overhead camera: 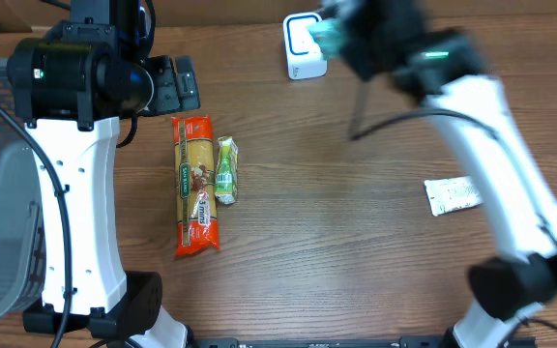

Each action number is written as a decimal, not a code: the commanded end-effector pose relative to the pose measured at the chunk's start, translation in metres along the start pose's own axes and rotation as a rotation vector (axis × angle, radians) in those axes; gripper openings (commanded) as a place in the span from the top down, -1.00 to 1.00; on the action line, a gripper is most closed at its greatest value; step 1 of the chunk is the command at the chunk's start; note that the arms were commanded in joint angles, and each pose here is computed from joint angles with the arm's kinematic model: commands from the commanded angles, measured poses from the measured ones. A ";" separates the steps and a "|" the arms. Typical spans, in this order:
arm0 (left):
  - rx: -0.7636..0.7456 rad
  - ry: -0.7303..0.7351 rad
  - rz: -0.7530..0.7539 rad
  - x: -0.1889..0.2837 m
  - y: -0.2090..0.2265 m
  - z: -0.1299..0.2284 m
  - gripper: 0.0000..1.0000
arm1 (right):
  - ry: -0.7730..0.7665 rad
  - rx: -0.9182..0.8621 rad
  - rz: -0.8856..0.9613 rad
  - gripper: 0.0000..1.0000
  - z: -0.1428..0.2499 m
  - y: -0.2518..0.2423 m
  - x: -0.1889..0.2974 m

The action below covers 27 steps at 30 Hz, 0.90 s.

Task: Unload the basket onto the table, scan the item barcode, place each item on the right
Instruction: 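Carry the bag right and release it beside the Pantene tube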

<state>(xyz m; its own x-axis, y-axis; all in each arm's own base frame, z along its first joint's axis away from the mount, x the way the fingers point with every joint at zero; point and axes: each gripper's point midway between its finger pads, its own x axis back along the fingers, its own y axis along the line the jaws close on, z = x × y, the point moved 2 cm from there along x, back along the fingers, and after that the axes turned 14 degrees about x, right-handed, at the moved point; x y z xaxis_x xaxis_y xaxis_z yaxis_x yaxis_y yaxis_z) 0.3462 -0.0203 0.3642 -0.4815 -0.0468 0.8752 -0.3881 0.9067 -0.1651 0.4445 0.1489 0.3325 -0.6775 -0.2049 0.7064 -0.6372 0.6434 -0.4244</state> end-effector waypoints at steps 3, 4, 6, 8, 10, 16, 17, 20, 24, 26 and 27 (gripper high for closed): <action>-0.018 -0.002 -0.011 -0.001 0.001 -0.001 -0.99 | 0.043 -0.420 -0.269 0.93 0.079 -0.025 0.023; -0.018 -0.002 -0.010 -0.001 0.001 -0.001 -1.00 | 0.098 -0.500 -0.264 0.93 0.104 -0.034 0.022; -0.018 -0.002 -0.010 -0.001 0.001 -0.001 -0.99 | 0.172 -0.599 -0.255 0.93 0.143 -0.046 0.018; -0.018 -0.002 -0.010 -0.001 0.001 -0.001 -0.99 | 0.230 -0.672 -0.256 0.93 0.177 -0.050 0.011; -0.018 -0.002 -0.010 -0.001 0.001 -0.001 -1.00 | 0.292 -0.756 -0.263 0.93 0.216 -0.048 0.000; -0.018 -0.002 -0.010 -0.001 0.001 -0.001 -0.99 | 0.419 -0.941 -0.265 0.92 0.298 -0.021 -0.035; -0.018 -0.002 -0.010 -0.001 0.001 -0.001 -1.00 | 0.444 -0.979 -0.243 0.93 0.311 -0.017 -0.041; -0.018 -0.002 -0.010 -0.001 0.001 -0.001 -0.99 | 0.503 -1.050 -0.178 0.93 0.337 -0.010 -0.051; -0.018 -0.002 -0.010 -0.001 0.001 -0.001 -0.99 | 0.525 -1.074 -0.152 0.93 0.342 -0.010 -0.052; -0.018 -0.002 -0.010 -0.001 0.001 -0.001 -1.00 | 0.527 -1.079 -0.153 0.93 0.342 -0.009 -0.051; -0.018 -0.002 -0.010 -0.001 0.001 -0.001 -0.99 | 0.530 -1.090 -0.150 0.92 0.343 -0.009 -0.051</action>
<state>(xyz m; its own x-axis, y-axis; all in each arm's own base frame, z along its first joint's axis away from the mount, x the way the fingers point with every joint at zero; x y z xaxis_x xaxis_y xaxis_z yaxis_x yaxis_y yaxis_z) 0.3463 -0.0203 0.3642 -0.4819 -0.0467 0.8750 -0.3880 0.9067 -0.1653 0.3561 -0.0963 0.0985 -0.2048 -0.1866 0.9608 0.0769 0.9755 0.2059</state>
